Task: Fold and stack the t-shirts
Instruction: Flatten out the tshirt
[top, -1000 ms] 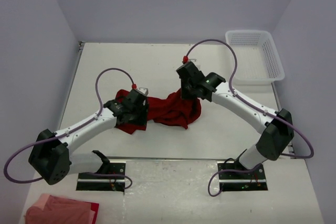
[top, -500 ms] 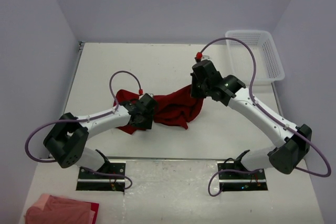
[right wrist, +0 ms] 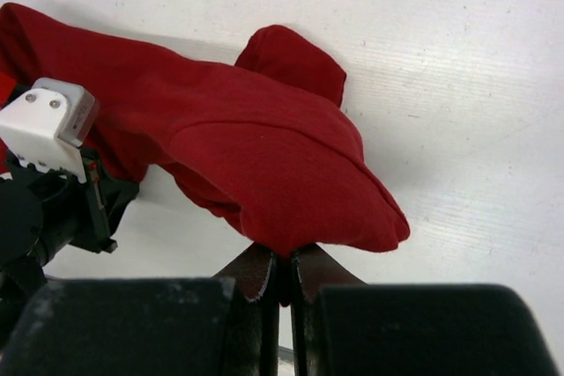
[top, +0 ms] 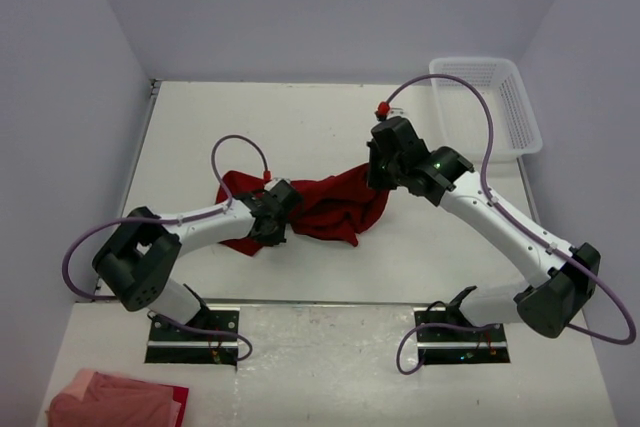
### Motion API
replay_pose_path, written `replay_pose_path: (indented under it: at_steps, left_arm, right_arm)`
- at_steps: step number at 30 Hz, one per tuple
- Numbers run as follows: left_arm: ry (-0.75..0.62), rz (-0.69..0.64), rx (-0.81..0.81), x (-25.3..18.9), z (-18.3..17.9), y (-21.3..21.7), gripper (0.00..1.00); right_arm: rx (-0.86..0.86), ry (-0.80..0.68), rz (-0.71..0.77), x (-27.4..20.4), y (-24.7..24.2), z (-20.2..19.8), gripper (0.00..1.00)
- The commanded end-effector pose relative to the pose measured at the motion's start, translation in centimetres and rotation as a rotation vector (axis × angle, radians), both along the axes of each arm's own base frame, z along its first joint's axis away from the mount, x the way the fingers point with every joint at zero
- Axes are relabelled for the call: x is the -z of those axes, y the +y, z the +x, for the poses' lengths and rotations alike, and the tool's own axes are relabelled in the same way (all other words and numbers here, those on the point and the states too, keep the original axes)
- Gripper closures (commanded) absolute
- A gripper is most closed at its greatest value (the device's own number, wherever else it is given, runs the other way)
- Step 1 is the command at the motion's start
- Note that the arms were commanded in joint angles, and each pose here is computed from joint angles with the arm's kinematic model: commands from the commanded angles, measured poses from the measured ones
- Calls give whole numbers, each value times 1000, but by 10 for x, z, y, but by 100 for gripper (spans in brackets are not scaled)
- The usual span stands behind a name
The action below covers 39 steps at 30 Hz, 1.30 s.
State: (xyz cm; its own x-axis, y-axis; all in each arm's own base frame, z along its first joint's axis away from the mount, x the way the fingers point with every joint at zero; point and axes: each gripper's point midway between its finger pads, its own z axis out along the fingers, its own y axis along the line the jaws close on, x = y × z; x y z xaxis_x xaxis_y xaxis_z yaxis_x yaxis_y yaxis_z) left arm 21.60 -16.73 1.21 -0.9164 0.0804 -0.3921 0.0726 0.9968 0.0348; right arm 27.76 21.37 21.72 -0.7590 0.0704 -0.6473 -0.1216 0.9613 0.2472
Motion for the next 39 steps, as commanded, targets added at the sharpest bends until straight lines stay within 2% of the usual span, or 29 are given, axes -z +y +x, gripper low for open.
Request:
replay_pose_path:
  at_steps: [1, 6, 10, 15, 22, 24, 27, 31, 33, 39]
  left_arm:
    - [-21, -37, -25, -12, -3, 0, 100]
    - [-129, -94, -42, -84, 2, 3, 100]
    - [-304, -156, -103, -162, 12, 16, 100]
    - [-446, -169, -173, -218, 10, 43, 100]
    - [-637, -177, -242, -295, 13, 73, 100]
    - [-671, -153, -253, -311, 13, 82, 100]
    - [-761, -198, -262, -354, 11, 90, 100]
    - [-899, -296, -279, -422, -3, 109, 100]
    - [-956, -336, -252, -446, -12, 115, 100]
    - [-1173, -568, -106, -526, -56, 128, 100]
  right_arm:
    - [16, -39, -13, -8, -6, 8, 100]
    - [45, -24, -69, 0, -15, 19, 100]
    - [40, -20, -79, 1, -14, 24, 100]
    - [60, -47, -128, -12, -27, 23, 100]
    - [153, -188, -251, -78, -73, 21, 100]
    - [166, -242, -248, -107, -82, 19, 100]
    - [165, -321, -241, -147, -96, 9, 100]
    - [149, -408, -190, -194, -114, -17, 100]
    - [102, -444, -135, -214, -114, -34, 100]
    - [-44, -551, 7, -265, -122, -93, 100]
